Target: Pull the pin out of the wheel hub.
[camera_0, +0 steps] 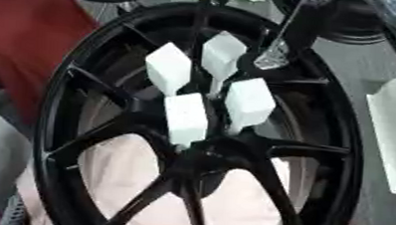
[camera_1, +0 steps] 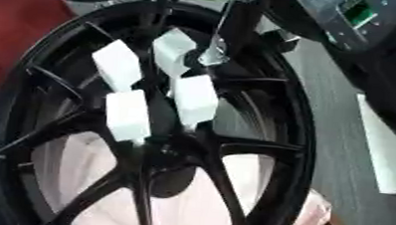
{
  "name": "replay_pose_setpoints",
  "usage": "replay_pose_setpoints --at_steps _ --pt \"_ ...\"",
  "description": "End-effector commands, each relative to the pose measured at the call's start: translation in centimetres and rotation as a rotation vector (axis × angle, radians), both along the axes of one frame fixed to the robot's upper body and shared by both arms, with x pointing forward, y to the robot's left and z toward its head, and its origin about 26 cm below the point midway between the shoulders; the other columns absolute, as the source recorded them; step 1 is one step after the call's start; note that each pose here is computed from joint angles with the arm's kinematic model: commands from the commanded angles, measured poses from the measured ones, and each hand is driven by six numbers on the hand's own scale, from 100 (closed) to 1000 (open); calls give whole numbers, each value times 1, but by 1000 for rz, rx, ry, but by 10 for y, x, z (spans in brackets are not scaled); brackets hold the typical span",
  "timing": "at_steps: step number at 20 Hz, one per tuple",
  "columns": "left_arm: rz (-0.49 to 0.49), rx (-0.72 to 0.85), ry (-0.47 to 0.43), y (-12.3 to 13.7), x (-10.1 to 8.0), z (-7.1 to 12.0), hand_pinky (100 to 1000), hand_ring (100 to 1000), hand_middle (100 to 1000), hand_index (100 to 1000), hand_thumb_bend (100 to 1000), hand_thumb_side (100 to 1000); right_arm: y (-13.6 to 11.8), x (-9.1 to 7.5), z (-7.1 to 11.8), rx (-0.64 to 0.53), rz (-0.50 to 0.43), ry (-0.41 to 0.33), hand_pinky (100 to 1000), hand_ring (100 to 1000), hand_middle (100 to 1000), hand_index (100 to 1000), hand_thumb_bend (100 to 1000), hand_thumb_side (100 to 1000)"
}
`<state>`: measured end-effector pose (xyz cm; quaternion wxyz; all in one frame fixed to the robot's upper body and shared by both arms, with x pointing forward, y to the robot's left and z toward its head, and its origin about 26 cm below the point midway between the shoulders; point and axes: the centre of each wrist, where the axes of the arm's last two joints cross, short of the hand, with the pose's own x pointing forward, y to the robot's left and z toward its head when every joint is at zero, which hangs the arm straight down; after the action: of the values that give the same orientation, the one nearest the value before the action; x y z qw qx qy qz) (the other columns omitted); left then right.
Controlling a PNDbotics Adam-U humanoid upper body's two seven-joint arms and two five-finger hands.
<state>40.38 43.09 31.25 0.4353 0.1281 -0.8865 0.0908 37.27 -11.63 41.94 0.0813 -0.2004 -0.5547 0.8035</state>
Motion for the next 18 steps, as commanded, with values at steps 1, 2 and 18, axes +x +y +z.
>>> replay_pose_setpoints --at_steps 1,2,18 --pt "10 18 -52 6 -9 21 814 841 851 842 529 781 -3 -1 7 -3 -13 -23 861 863 801 820 297 107" --pt "9 18 -52 6 -9 21 814 841 851 843 528 782 -3 0 6 -5 -15 -21 861 862 800 820 296 106" --pt "2 0 -56 5 -8 20 816 840 851 841 514 793 -7 13 -5 0 -24 42 844 785 601 644 216 100"
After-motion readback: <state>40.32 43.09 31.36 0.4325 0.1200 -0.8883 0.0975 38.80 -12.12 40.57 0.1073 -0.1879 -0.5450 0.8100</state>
